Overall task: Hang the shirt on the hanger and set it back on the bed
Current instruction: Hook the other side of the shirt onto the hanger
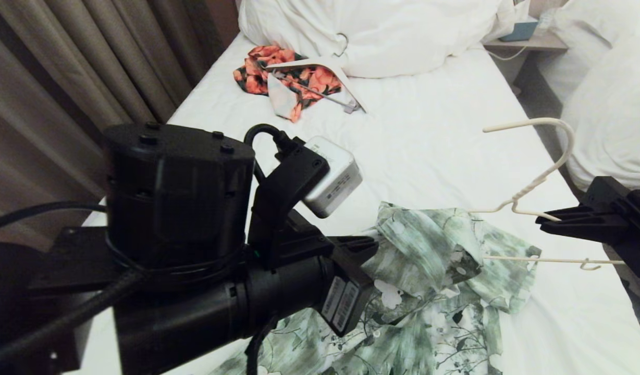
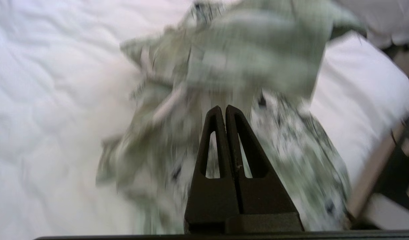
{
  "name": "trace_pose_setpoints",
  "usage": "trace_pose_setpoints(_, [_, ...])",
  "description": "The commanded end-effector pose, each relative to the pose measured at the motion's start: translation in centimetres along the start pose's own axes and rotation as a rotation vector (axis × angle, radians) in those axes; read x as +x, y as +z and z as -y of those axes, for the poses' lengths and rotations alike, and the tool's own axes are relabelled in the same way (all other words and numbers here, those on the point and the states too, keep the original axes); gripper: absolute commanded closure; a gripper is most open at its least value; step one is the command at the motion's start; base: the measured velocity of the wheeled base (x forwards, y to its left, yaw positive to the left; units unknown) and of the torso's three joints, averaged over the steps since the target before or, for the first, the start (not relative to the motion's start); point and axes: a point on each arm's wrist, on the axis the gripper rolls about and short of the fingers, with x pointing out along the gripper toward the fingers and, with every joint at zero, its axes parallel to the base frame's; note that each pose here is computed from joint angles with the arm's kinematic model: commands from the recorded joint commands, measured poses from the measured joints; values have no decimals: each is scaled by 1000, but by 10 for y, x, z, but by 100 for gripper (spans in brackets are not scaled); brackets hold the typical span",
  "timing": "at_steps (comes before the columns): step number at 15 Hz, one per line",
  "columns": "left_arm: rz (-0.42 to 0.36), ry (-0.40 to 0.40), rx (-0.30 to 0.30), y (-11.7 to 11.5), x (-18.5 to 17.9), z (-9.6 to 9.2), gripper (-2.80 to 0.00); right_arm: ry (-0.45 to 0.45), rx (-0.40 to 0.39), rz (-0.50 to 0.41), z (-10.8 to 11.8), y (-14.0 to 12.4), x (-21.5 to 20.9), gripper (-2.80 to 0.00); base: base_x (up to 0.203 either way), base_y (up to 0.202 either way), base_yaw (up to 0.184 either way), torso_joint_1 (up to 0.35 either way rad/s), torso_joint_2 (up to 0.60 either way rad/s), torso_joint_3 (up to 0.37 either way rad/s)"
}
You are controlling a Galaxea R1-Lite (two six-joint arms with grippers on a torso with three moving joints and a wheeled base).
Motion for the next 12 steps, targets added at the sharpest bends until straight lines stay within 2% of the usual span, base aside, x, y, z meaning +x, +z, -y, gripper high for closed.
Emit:
trace_pose_setpoints(1, [34,11,-1,-11,28,3,0,5,-12,7,1,6,0,0,0,0,0,0,0,0])
trace_pose_setpoints(2, [70,9,-4,-13,35,4,0,6,-11,7,1,8,0,0,0,0,0,0,0,0])
trace_pose_setpoints(3, [105,3,-5,-16,42,5,-280,7,-14,7,2,8,0,0,0,0,0,0,0,0])
trace_pose_setpoints(9, [249,-46,63,-19,70,3,-280,18,6,8,5,3,3,0,0,0,0,0,0,0])
trace_pose_setpoints(12, [276,-62,65,-13,70,4,-280,19,8,8,5,2,3,0,0,0,0,0,0,0])
